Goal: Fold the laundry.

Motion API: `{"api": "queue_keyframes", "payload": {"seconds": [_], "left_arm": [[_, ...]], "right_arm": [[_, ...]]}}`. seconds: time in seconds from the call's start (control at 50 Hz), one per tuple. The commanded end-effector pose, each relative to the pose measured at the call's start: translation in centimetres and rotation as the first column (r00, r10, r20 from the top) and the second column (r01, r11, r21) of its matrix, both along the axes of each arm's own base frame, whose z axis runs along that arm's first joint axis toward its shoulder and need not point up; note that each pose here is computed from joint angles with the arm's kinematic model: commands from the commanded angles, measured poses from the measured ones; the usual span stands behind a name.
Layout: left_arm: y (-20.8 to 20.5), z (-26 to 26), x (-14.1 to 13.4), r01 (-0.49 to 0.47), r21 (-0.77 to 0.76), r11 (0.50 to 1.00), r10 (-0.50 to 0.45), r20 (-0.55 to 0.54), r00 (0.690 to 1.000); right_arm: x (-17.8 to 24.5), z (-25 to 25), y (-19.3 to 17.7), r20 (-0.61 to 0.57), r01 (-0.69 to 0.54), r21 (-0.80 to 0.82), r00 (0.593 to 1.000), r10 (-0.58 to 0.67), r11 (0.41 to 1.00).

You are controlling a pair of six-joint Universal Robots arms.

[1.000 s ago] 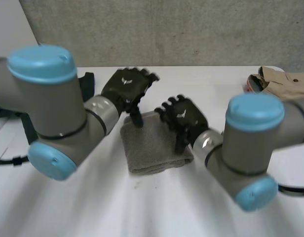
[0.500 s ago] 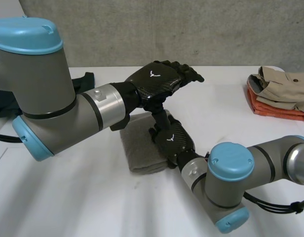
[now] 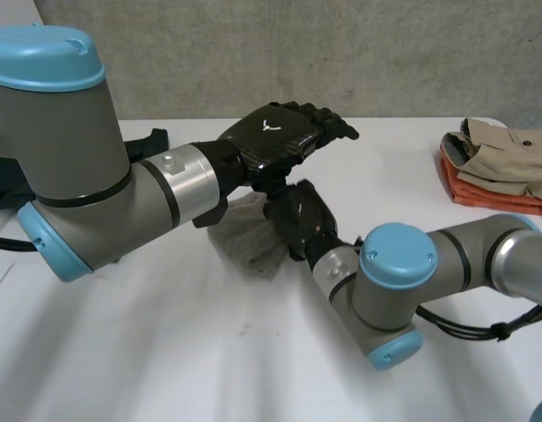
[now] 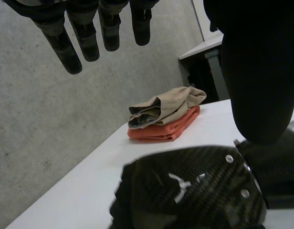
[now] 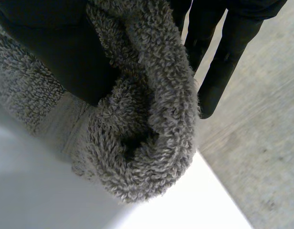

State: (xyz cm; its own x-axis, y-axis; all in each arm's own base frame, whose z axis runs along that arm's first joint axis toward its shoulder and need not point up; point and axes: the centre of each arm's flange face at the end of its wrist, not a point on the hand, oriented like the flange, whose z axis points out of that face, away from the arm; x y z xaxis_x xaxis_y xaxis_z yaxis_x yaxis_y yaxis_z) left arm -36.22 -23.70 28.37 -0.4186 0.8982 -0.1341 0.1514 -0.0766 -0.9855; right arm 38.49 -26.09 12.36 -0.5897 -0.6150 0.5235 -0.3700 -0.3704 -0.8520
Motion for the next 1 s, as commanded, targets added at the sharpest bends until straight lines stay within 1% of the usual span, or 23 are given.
{"api": "queue_keyframes", "payload": {"seconds": [0.02,0.08,0.14,0.18,0.2,0.26,0.28,0.34,0.36,0.38,0.46,0.52,0.56,0.58,0.64,0.7,0.72,0.76,0.78,0.84,0.92,0.94,1.0], "left_arm": [[-0.5,2.1,0.1,-0.013,-0.052,0.999,0.011,-0.041,0.999],[-0.9,3.3,0.1,-0.026,-0.059,0.998,0.022,-0.078,0.997],[-1.4,5.1,0.6,-0.053,-0.069,0.996,0.044,-0.127,0.991],[-1.6,5.8,0.8,-0.062,-0.073,0.995,0.050,-0.147,0.988],[-1.8,6.3,1.0,-0.069,-0.077,0.995,0.056,-0.162,0.985],[-2.0,6.6,1.1,-0.074,-0.082,0.994,0.059,-0.177,0.982],[-2.0,6.6,1.1,-0.074,-0.083,0.994,0.058,-0.180,0.982],[-1.8,6.4,0.9,-0.070,-0.080,0.994,0.054,-0.180,0.982],[-1.8,6.3,0.9,-0.068,-0.077,0.995,0.053,-0.178,0.983],[-1.7,6.2,0.8,-0.065,-0.075,0.995,0.051,-0.177,0.983],[-1.8,5.8,0.7,-0.063,-0.065,0.996,0.051,-0.170,0.984],[-1.6,5.5,0.5,-0.057,-0.060,0.997,0.046,-0.167,0.985],[-1.6,5.0,0.2,-0.050,-0.050,0.998,0.042,-0.160,0.986],[-1.6,4.9,0.1,-0.048,-0.047,0.998,0.040,-0.158,0.987],[-1.5,4.2,-0.3,-0.039,-0.034,0.999,0.033,-0.148,0.988],[-1.4,3.8,-0.6,-0.031,-0.027,0.999,0.027,-0.142,0.990],[-1.3,3.7,-0.7,-0.028,-0.024,0.999,0.024,-0.140,0.990],[-1.2,3.4,-0.9,-0.025,-0.018,1.000,0.022,-0.136,0.990],[-1.2,3.3,-0.9,-0.025,-0.017,1.000,0.022,-0.135,0.991],[-1.1,3.2,-1.0,-0.028,-0.015,0.999,0.026,-0.133,0.991],[-0.7,3.2,-1.2,-0.025,-0.017,1.000,0.023,-0.132,0.991],[-0.6,3.3,-1.3,-0.022,-0.018,1.000,0.019,-0.133,0.991],[-0.2,3.5,-1.4,-0.014,-0.023,1.000,0.011,-0.137,0.991]], "right_arm": [[0.0,6.2,-3.2,0.120,0.043,-0.130,0.992,-0.027,0.991],[-1.1,8.2,-5.4,0.160,0.096,-0.171,0.985,-0.068,0.981],[-2.9,11.3,-8.1,0.229,0.160,-0.221,0.967,-0.108,0.962],[-4.8,13.2,-10.2,0.291,0.210,-0.235,0.947,-0.138,0.949],[-6.3,14.7,-11.5,0.342,0.247,-0.248,0.927,-0.154,0.937],[-9.2,16.7,-13.9,0.423,0.313,-0.271,0.888,-0.179,0.910],[-11.5,17.6,-15.5,0.469,0.365,-0.286,0.860,-0.203,0.886],[-15.1,18.2,-17.9,0.512,0.435,-0.307,0.825,-0.238,0.847],[-17.5,18.3,-19.4,0.530,0.470,-0.317,0.808,-0.257,0.824],[-18.7,18.0,-20.2,0.535,0.490,-0.317,0.799,-0.274,0.812],[-24.2,15.1,-23.9,0.545,0.562,-0.290,0.762,-0.349,0.775],[-27.4,10.9,-25.9,0.522,0.569,-0.236,0.758,-0.391,0.788],[-28.7,8.4,-26.6,0.497,0.565,-0.207,0.764,-0.411,0.799],[-29.8,6.2,-27.0,0.469,0.559,-0.187,0.773,-0.427,0.808],[-31.8,2.5,-27.4,0.425,0.552,-0.138,0.783,-0.454,0.822],[-33.3,0.1,-27.5,0.394,0.544,-0.101,0.791,-0.468,0.833],[-33.8,-1.2,-27.3,0.370,0.527,-0.077,0.803,-0.467,0.846],[-33.8,-1.7,-27.1,0.356,0.500,-0.064,0.820,-0.449,0.863],[-33.4,-1.7,-26.8,0.345,0.471,-0.062,0.837,-0.423,0.880],[-33.4,-1.2,-26.6,0.339,0.455,-0.065,0.847,-0.409,0.888],[-33.8,1.3,-26.4,0.357,0.496,-0.074,0.823,-0.441,0.865],[-34.1,2.2,-26.2,0.366,0.525,-0.066,0.804,-0.469,0.849],[-34.5,4.0,-25.7,0.369,0.556,-0.047,0.782,-0.503,0.830]]}}
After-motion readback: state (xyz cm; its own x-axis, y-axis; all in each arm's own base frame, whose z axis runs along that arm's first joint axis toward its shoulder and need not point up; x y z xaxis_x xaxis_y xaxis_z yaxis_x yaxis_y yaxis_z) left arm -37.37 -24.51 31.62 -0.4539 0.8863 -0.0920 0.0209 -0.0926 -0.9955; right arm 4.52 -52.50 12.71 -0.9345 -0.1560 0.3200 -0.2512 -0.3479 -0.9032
